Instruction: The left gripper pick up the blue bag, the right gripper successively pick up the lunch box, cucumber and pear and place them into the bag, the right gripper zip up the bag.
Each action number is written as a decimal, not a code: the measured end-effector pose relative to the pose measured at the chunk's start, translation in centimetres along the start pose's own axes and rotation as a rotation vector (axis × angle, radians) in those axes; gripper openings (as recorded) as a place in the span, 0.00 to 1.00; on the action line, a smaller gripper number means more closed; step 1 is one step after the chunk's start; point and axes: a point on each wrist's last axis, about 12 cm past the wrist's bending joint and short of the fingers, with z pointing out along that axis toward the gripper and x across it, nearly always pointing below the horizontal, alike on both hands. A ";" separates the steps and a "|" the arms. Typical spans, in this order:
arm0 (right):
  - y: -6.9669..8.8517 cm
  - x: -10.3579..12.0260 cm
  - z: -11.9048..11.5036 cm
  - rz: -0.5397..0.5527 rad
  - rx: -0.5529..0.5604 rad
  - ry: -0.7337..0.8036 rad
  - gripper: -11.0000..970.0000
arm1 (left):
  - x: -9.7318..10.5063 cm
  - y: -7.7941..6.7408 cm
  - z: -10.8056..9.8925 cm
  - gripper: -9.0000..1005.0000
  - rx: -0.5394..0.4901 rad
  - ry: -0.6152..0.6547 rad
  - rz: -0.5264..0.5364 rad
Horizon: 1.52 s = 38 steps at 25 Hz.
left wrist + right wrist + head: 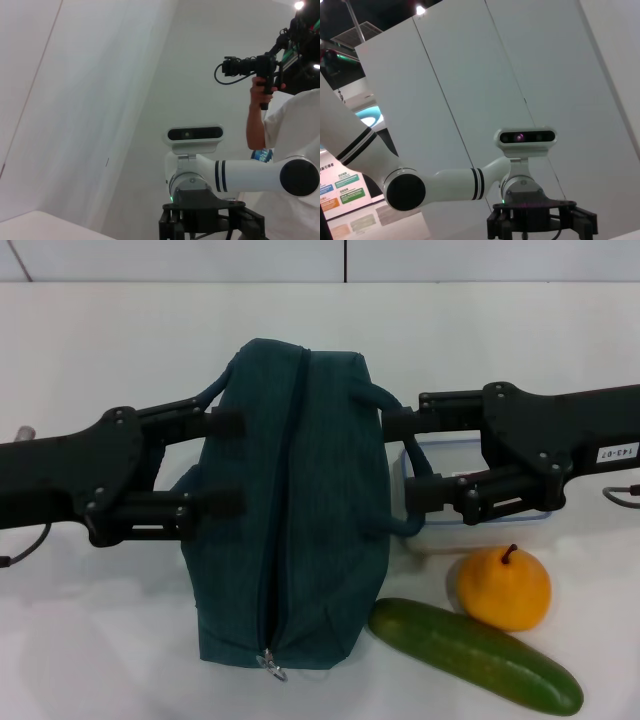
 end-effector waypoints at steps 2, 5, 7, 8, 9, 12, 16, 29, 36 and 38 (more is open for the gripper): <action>0.0 0.1 -0.1 0.002 0.001 0.000 0.82 | 0.0 0.0 0.0 0.87 0.000 0.000 0.002; 0.1 0.1 -0.1 0.003 0.001 0.000 0.82 | 0.1 -0.1 -0.1 0.87 -0.002 0.000 0.002; 0.1 0.1 -0.1 0.004 0.002 0.000 0.82 | 0.1 -0.1 -0.1 0.87 -0.003 0.000 0.001; 0.1 0.1 -0.1 0.004 0.002 0.000 0.82 | 0.1 -0.1 -0.1 0.87 -0.003 -0.001 0.002; 0.1 0.1 -0.1 0.004 0.002 0.000 0.82 | 0.1 -0.1 -0.1 0.87 -0.003 -0.001 0.002; 0.1 0.1 -0.1 0.004 0.003 0.000 0.82 | 0.2 -0.1 -0.1 0.87 -0.003 -0.002 0.003; 0.1 0.2 -0.2 0.005 0.003 0.000 0.82 | 0.1 -0.1 -0.1 0.87 -0.003 -0.004 0.003; 1.1 1.6 -3.1 0.007 0.107 -0.062 0.82 | -7.4 0.6 -2.3 0.87 -0.211 0.117 -0.178; 2.2 3.3 -5.6 0.019 0.207 -0.111 0.82 | -8.7 3.6 -1.2 0.87 -0.413 0.280 -0.427; 2.6 3.8 -6.3 0.029 0.233 -0.121 0.82 | -8.9 4.1 -0.7 0.87 -0.428 0.317 -0.478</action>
